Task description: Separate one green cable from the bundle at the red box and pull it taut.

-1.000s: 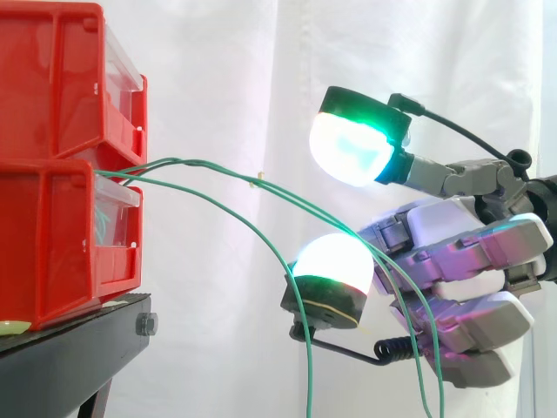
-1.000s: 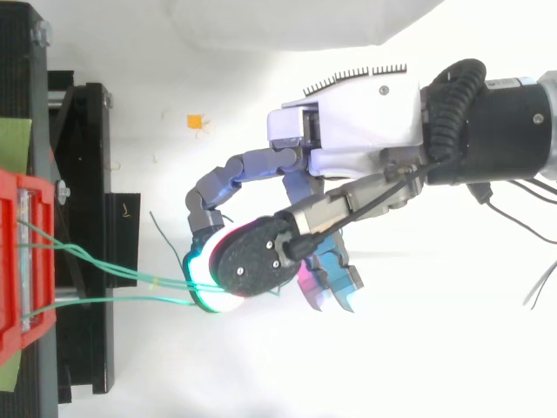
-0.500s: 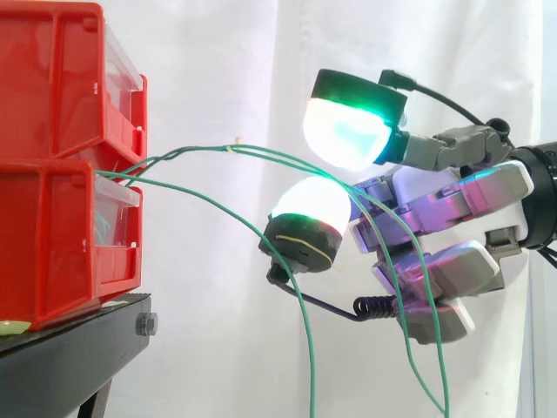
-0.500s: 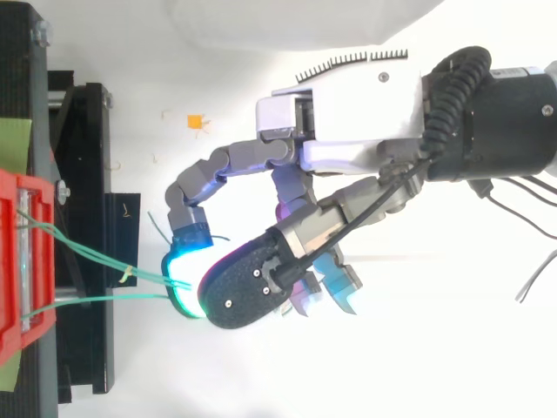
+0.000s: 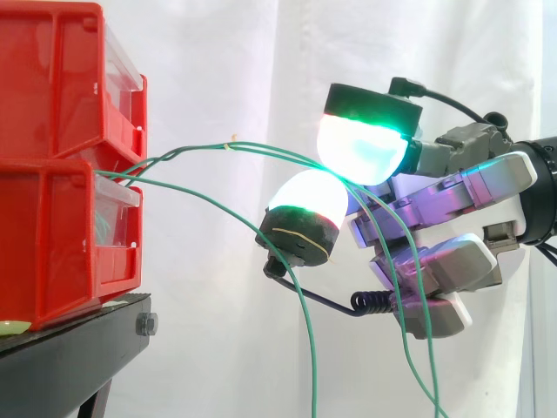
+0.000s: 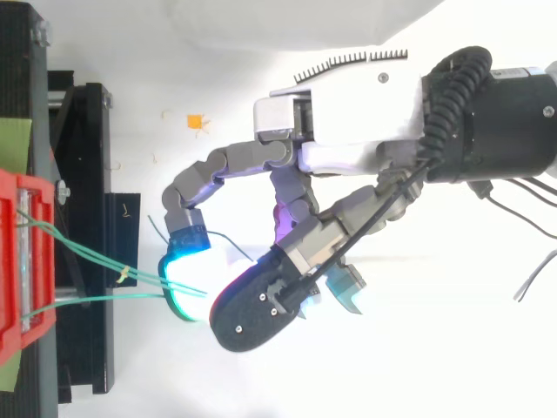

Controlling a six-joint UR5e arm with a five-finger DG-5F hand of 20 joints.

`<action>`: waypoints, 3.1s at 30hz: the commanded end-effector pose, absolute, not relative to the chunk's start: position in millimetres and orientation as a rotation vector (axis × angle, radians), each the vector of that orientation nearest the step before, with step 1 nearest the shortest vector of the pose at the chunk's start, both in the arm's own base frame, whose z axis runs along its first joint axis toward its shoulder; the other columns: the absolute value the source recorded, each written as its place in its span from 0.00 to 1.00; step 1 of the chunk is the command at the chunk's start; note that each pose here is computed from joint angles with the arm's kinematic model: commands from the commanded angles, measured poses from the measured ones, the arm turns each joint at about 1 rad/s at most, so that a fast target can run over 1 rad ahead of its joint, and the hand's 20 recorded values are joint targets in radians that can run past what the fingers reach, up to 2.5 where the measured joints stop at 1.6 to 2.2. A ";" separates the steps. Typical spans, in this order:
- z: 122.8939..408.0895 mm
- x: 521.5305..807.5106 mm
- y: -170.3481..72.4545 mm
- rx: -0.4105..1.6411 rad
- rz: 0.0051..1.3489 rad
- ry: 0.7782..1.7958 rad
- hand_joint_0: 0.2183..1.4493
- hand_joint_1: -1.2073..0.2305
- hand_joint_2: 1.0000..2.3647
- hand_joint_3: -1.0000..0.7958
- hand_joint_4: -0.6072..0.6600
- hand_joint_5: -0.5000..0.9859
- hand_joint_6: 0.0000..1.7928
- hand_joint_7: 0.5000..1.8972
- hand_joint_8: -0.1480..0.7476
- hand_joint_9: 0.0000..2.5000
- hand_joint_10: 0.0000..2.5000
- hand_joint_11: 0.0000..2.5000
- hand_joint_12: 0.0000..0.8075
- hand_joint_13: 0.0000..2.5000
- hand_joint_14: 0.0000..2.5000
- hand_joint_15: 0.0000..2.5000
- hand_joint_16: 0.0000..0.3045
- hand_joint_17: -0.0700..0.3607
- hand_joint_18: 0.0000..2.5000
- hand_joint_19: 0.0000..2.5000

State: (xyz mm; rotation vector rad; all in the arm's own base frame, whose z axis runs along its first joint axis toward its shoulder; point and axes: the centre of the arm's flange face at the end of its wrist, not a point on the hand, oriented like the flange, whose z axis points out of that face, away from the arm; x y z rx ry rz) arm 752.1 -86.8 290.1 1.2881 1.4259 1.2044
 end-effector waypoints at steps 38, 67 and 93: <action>288.9 751.9 -88.5 1.311 1.203 1.409 0.46 0.29 0.00 0.28 0.48 0.44 0.28 0.51 0.33 0.77 0.00 0.02 0.51 0.51 0.01 0.18 0.14 0.39 0.37 0.23; 287.4 751.3 -88.5 1.313 1.202 1.411 0.06 0.40 0.00 0.28 0.66 0.37 0.28 0.48 0.59 0.57 0.00 0.02 0.70 0.45 0.00 0.18 0.33 0.69 0.44 0.13; 285.9 750.5 -88.6 1.085 1.019 1.536 0.08 0.38 0.00 0.28 0.69 0.28 0.28 0.27 0.64 0.41 0.00 0.09 0.70 0.36 0.00 0.18 0.36 0.73 0.42 0.14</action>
